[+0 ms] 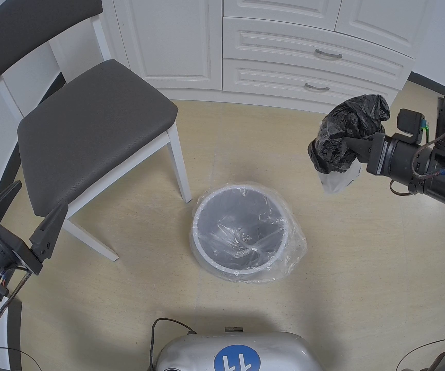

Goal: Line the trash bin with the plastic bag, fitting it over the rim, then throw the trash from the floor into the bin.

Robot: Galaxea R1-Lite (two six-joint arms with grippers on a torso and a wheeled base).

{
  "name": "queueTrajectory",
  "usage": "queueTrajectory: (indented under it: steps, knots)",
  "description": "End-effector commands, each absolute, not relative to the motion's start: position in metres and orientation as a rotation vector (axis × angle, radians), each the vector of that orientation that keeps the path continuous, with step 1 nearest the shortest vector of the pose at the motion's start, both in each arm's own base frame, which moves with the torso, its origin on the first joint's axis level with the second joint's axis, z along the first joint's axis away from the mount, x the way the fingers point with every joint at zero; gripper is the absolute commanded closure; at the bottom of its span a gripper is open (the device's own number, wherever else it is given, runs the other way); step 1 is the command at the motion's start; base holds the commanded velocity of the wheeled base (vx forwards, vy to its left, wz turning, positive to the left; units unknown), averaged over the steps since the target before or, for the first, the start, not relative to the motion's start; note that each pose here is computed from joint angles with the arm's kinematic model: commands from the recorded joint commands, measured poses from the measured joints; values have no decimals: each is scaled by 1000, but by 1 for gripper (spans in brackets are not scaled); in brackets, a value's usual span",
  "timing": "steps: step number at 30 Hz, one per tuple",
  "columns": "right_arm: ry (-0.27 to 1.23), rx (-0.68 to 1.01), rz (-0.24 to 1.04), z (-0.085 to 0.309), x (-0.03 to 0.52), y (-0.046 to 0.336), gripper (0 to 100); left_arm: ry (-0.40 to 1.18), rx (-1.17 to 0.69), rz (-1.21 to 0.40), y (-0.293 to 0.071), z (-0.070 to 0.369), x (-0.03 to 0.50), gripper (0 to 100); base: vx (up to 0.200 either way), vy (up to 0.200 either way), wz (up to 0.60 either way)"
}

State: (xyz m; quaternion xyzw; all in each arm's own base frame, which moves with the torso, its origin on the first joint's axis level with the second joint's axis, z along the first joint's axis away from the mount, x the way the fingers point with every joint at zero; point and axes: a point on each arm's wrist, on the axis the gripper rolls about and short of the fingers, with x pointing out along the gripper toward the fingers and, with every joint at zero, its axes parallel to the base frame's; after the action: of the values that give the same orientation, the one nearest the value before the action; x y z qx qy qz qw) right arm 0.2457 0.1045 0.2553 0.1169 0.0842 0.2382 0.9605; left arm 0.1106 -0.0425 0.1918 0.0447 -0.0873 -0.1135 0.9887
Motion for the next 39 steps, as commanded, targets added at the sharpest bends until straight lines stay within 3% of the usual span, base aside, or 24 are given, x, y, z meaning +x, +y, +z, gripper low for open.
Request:
queueTrajectory:
  steps: [1,9,15,25,39]
  knots:
    - [328,101,580,199,226,177,100,-215,168,-218,-43,199,111,0,0,0,0]
    - [320,64,549,124,246,242,100,-252,200,-206,-40,204,105,0,0,0,0]
    - [358,36,528,82,257,259,100,-301,185,-197,-37,213,98,0,0,0,0]
    - [367,71,499,57,277,266,100,-313,181,-194,-36,215,97,0,0,0,0]
    - [251,199,507,13,307,286,100,-307,183,-195,-36,214,97,0,0,0,0]
